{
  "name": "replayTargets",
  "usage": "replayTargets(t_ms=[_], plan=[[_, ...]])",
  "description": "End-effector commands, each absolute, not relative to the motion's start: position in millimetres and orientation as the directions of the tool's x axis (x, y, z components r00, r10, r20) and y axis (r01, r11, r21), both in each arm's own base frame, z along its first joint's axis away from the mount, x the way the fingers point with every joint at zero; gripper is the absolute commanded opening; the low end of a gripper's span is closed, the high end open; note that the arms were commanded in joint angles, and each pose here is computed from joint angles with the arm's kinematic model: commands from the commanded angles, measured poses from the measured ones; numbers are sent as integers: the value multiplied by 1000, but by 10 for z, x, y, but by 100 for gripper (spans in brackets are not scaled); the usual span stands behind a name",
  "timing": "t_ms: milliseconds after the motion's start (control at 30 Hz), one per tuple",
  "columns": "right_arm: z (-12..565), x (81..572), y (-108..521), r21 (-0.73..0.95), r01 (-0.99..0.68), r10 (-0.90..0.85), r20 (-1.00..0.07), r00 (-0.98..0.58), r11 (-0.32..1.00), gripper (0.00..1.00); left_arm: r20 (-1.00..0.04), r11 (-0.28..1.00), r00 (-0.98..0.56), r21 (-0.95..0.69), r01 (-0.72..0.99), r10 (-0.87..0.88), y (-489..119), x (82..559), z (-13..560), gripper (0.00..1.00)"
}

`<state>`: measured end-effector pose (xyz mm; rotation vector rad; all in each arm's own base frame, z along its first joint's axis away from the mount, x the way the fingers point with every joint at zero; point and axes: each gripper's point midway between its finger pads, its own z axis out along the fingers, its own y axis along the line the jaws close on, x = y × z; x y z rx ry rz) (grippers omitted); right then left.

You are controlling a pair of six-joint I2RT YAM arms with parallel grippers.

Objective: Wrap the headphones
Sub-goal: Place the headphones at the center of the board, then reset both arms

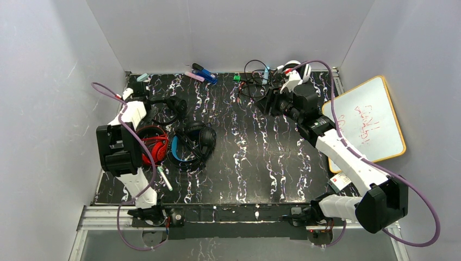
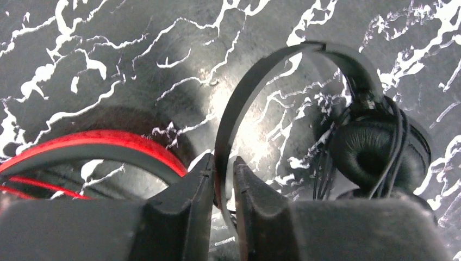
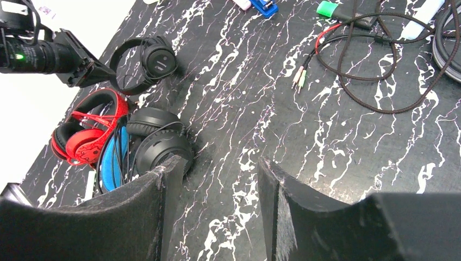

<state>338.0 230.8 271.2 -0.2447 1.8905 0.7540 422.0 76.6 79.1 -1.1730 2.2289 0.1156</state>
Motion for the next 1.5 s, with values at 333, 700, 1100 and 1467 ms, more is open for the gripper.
replayTargets(t_ms=[333, 700, 1100, 1467], plan=[[2754, 3342, 2234, 375, -478, 167, -891, -422, 794, 68, -692, 565, -295, -196, -802, -659, 1048, 4105, 1243, 98], [2674, 3239, 2171, 339, -505, 144, -912, -385, 794, 73, -683, 799, -453, -345, -492, -573, 327, 3848, 1796, 98], [2511, 3217, 1710, 226, -397, 172, -971, -167, 889, 99, -829, 931, -428, -352, -99, -359, -454, 3665, 2097, 98], [1998, 3245, 1337, 131, -264, 84, -980, -182, 955, 99, -921, 980, -362, -182, 81, -141, -576, 3493, 1926, 98]])
